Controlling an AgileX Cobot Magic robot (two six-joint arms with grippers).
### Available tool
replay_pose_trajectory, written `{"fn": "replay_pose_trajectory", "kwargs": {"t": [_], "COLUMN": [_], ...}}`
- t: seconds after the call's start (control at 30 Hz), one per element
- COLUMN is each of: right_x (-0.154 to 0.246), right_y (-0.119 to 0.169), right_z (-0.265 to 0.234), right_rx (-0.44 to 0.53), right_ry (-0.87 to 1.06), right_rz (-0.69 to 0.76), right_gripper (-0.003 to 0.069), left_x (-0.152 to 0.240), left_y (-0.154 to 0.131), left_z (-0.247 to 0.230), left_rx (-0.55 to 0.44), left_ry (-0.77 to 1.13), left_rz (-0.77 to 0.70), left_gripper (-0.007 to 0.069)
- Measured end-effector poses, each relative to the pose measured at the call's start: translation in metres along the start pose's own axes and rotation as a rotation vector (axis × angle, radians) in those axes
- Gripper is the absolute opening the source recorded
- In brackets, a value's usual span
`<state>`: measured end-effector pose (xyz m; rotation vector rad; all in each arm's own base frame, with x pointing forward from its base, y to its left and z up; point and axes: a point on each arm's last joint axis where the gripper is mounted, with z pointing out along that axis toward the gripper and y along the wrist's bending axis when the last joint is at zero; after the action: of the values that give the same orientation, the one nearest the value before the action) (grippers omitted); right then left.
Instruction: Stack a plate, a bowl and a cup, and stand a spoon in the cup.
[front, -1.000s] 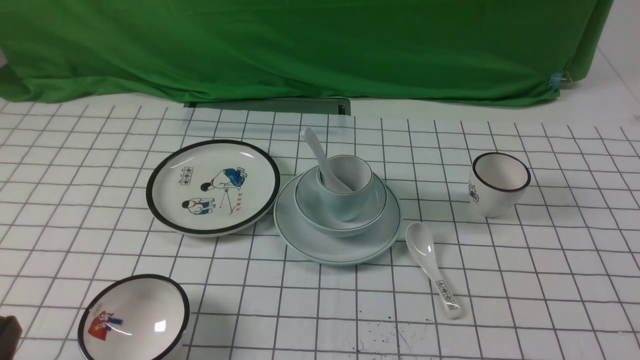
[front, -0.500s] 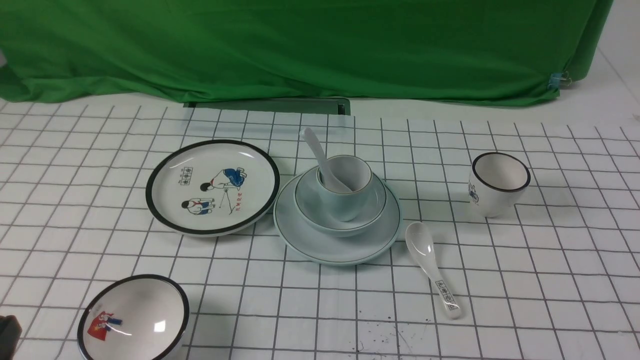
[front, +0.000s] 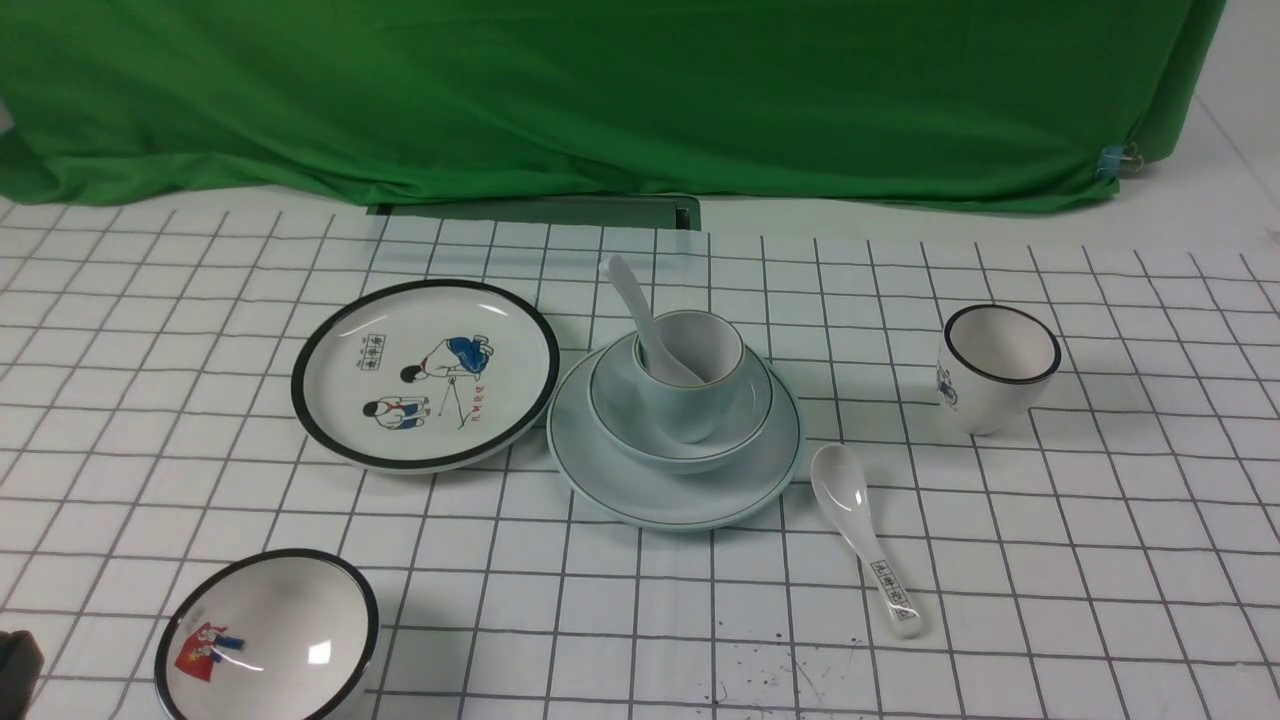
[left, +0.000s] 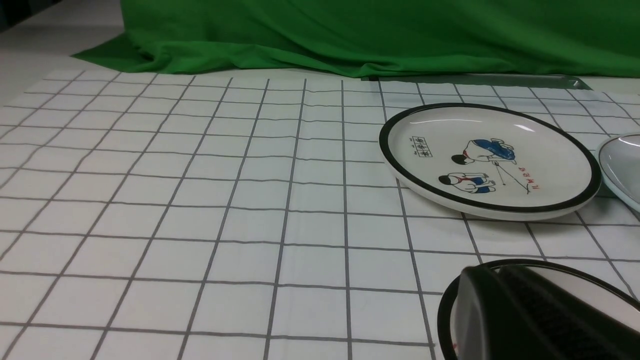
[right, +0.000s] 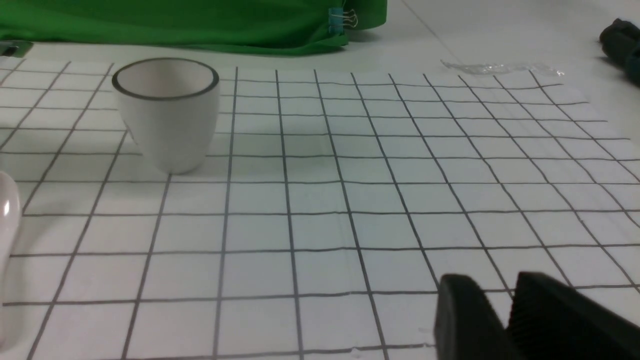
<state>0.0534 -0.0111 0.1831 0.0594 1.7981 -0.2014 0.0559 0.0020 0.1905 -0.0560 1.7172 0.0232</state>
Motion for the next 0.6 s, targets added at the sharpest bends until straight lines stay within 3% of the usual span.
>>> {"fn": "replay_pose_trajectory", "kwargs": {"t": [0.6], "right_x": [0.0], "right_y": [0.0], "right_z": [0.0], "right_rx": [0.0], "right_ry": [0.0], "right_rz": [0.0], "right_gripper": [0.0215], "left_x": [0.0], "left_y": [0.0], "left_z": [0.0], "left_rx": [0.0], "left_ry": [0.0], "left_rz": [0.002], "left_gripper": [-0.0028]}}
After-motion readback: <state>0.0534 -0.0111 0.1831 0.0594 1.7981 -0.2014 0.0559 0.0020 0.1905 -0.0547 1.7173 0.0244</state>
